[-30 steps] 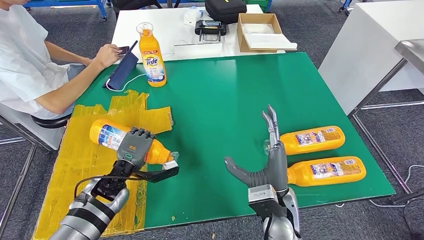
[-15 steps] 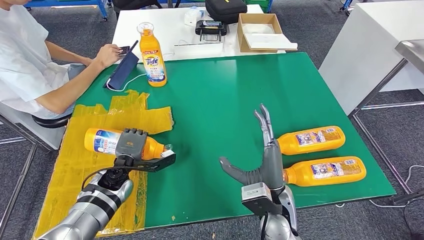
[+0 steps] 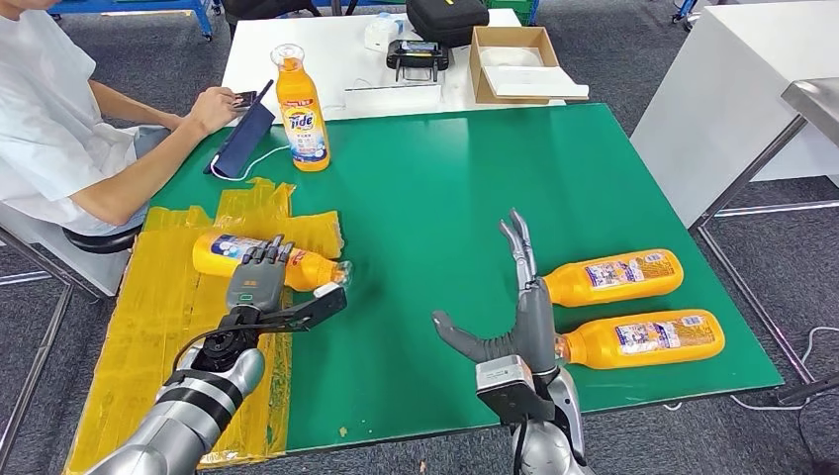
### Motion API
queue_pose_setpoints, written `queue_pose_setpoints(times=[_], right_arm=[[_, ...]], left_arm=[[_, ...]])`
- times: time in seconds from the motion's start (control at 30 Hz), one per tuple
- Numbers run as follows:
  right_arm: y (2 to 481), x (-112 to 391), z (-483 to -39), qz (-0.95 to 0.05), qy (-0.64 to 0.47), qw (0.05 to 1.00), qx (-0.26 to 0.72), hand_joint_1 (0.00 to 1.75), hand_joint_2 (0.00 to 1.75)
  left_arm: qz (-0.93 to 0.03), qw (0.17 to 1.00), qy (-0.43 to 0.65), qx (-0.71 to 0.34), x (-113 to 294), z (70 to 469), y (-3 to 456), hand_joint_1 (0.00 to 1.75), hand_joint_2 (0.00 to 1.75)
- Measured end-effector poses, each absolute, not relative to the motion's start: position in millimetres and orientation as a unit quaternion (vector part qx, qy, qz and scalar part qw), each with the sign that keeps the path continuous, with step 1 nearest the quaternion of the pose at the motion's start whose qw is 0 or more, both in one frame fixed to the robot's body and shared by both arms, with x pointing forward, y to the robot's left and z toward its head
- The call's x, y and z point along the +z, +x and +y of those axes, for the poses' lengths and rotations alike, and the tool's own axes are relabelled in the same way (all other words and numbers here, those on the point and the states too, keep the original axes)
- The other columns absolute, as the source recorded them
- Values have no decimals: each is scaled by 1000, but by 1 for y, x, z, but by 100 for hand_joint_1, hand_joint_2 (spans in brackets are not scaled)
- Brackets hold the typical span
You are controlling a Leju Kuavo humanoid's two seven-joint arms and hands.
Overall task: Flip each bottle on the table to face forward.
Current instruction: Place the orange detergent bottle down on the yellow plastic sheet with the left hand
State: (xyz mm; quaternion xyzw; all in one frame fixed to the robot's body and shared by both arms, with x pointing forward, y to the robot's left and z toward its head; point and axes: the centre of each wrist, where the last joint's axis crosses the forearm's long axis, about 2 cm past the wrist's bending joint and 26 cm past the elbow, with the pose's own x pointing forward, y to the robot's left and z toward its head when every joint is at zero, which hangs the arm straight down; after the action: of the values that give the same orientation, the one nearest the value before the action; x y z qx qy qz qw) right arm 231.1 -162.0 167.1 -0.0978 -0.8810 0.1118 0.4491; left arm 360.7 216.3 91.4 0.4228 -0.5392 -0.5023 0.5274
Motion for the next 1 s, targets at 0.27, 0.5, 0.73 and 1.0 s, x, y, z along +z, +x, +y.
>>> queue_pose_setpoints(times=[0.27,0.5,0.73,1.0], right_arm=[[231,164,-162,-878,-95,456,114,0,175],[231,163,-162,-877,-95,457,115,0,175],[231,163,-162,-876,-96,458,115,0,175],[225,155,-176,-865,-198,428,168,0,175]], left_arm=[[-545,533,414,-497,91,215,358,0,175],[-545,535,414,-495,90,216,358,0,175],[-578,539,391,-473,93,215,356,0,175],[-827,475,230,-191,122,203,306,0,175]])
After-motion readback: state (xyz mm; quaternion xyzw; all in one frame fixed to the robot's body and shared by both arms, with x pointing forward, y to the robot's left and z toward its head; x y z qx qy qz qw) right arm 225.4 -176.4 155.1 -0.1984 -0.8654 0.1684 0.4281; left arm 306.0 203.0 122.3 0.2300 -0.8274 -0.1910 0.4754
